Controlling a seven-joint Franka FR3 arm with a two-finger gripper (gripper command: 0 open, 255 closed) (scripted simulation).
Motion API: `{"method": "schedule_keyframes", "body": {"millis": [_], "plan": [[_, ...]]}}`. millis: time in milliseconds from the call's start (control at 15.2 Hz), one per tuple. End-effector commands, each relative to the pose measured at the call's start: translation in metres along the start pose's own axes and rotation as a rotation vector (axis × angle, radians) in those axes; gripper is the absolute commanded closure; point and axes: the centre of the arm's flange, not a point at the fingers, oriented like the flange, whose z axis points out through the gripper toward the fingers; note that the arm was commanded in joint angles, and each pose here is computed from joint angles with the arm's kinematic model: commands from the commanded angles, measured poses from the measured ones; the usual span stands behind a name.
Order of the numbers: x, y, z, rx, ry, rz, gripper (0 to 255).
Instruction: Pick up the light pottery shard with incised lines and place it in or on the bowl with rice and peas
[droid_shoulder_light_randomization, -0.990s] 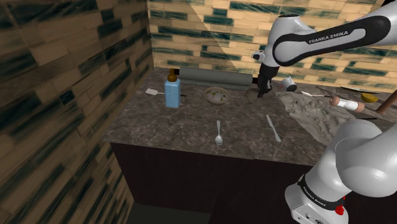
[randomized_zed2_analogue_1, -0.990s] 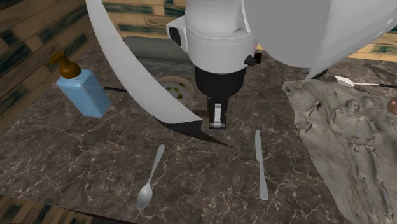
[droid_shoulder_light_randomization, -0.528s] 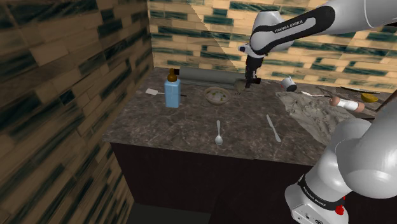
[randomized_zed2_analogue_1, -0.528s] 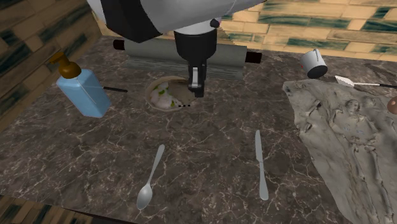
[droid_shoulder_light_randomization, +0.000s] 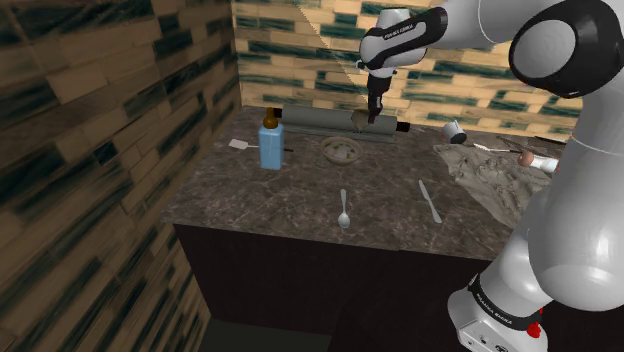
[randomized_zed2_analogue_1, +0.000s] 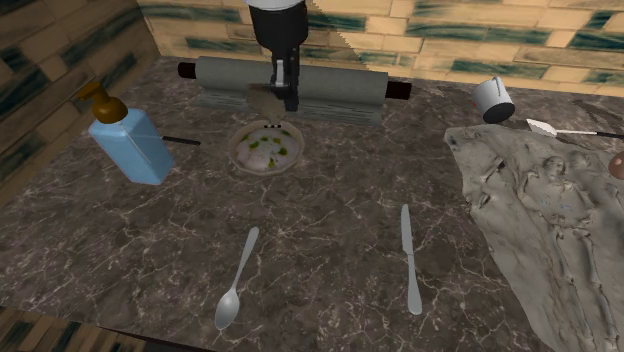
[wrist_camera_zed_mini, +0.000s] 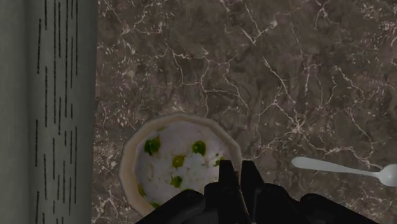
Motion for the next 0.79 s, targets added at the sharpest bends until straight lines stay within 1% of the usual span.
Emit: {"method": "schedule_keyframes", "body": {"millis": [0,264,726], "plan": [[0.016,0.021,0.002,0.001,0.002,-0.002,255],[0.041,0.066,0.001,0.001,0.002,-0.002,255],[0.043,0.064,0.038,0.001,0.002,-0.002,255]]}}
